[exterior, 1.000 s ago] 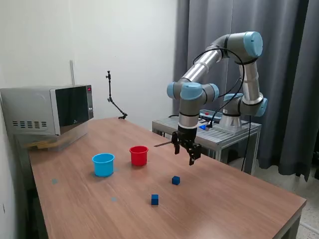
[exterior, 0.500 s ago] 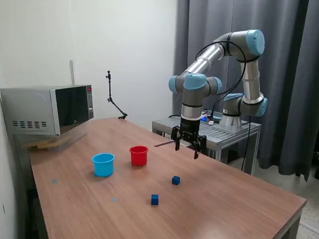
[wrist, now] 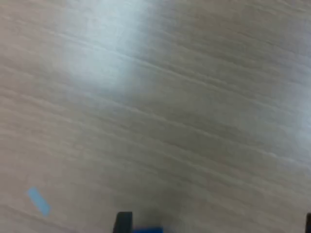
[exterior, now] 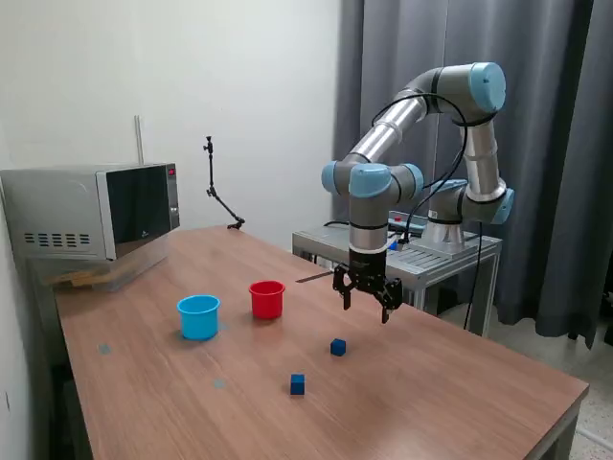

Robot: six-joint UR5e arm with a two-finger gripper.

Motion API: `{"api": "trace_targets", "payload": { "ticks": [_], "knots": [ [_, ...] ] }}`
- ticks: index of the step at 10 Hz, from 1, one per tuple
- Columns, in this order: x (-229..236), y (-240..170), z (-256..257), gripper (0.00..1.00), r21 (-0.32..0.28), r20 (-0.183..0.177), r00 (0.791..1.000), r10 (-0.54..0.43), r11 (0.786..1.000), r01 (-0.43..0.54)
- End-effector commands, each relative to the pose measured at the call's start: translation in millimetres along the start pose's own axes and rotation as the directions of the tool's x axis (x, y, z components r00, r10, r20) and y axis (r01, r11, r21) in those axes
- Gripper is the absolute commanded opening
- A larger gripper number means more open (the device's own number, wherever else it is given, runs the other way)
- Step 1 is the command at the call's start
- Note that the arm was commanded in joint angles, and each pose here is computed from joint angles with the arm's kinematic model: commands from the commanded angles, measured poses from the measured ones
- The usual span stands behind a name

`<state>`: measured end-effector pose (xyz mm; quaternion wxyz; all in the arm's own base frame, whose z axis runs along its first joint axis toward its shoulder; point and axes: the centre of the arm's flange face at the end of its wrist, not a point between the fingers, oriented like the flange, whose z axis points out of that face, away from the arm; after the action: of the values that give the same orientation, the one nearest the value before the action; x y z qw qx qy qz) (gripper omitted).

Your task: Place red objects in the red bin, and blue objects in the blue bin.

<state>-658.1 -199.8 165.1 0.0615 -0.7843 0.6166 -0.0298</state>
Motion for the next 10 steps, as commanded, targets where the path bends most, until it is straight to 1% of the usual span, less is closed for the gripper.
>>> {"api": "trace_targets", "payload": {
  "ticks": [1,2,5,8,10],
  "knots": [
    [1.4,3.7,22.6,1.0,0.026,-0.005,1.0,-0.004,1.0,0.004],
    [1.0,6.9,24.8,1.0,0.026,-0.005,1.0,-0.005,1.0,0.005],
    [-2.7,22.7,12.0,1.0,-0.012,0.0,1.0,-0.022,1.0,0.022],
    [-10.8,30.7,25.4,1.0,-0.012,0.0,1.0,-0.011,1.0,0.011],
    [-12.1,33.7,27.8,1.0,-0.024,0.0,1.0,-0.009,1.0,0.009]
  ]
}}
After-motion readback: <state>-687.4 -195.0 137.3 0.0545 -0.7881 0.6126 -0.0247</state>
